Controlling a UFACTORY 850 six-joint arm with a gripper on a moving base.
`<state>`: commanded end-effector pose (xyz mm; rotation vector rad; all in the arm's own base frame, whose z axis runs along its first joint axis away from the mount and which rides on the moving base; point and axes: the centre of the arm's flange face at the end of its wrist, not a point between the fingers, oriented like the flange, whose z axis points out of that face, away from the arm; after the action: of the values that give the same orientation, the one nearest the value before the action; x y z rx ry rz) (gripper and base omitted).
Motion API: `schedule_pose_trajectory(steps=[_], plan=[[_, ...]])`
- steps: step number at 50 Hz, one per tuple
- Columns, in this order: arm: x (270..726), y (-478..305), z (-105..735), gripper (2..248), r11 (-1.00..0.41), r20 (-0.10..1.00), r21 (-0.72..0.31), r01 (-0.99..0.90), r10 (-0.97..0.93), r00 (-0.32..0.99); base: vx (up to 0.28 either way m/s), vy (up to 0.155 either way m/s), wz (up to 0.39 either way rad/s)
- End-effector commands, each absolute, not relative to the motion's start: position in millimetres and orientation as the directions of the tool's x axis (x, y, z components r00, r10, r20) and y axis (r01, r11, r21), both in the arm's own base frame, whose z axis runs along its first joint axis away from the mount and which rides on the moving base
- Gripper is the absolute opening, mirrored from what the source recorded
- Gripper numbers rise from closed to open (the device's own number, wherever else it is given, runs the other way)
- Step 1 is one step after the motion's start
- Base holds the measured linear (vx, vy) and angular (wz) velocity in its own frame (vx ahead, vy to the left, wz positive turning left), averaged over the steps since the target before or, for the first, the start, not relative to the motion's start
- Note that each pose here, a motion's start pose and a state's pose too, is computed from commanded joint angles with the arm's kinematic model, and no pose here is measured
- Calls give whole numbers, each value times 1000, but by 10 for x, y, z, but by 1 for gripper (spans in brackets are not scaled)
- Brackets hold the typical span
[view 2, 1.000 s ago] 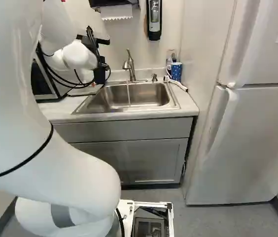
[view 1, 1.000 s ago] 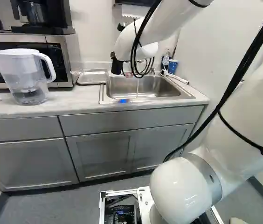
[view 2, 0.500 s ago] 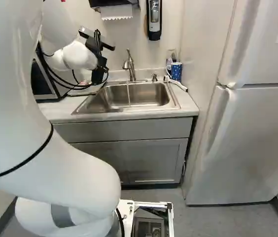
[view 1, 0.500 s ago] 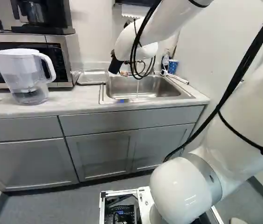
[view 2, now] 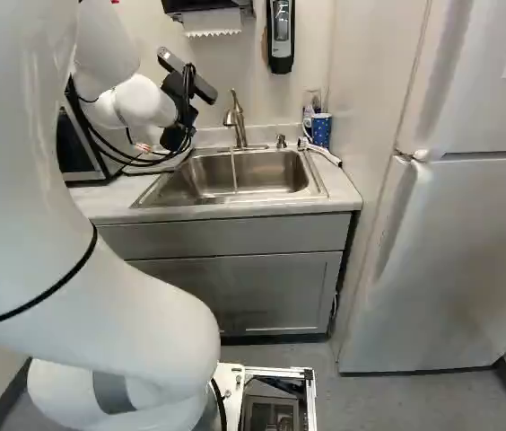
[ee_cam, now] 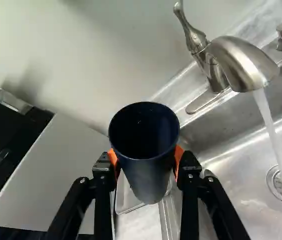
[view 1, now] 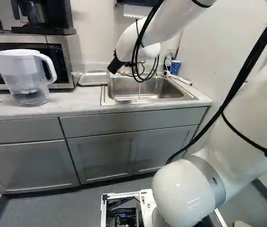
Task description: Rinse the cup and place it in the tray
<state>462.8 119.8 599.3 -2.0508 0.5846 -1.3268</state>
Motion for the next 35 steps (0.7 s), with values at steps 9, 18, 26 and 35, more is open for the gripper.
schedule_pose_trajectory(steps=[9, 18, 26, 35], plan=[[4628, 1198, 5993, 122, -645, 573, -761, -70, -719, 393, 0, 0, 0], [4628, 1198, 5993, 122, -574, 499, -812, -107, -777, 384, 0, 0, 0], [4628, 1198, 5993, 122, -507, 429, -851, -139, -822, 374, 0, 0, 0], [4628, 1198, 5993, 122, -427, 347, -888, -173, -866, 359, 0, 0, 0]])
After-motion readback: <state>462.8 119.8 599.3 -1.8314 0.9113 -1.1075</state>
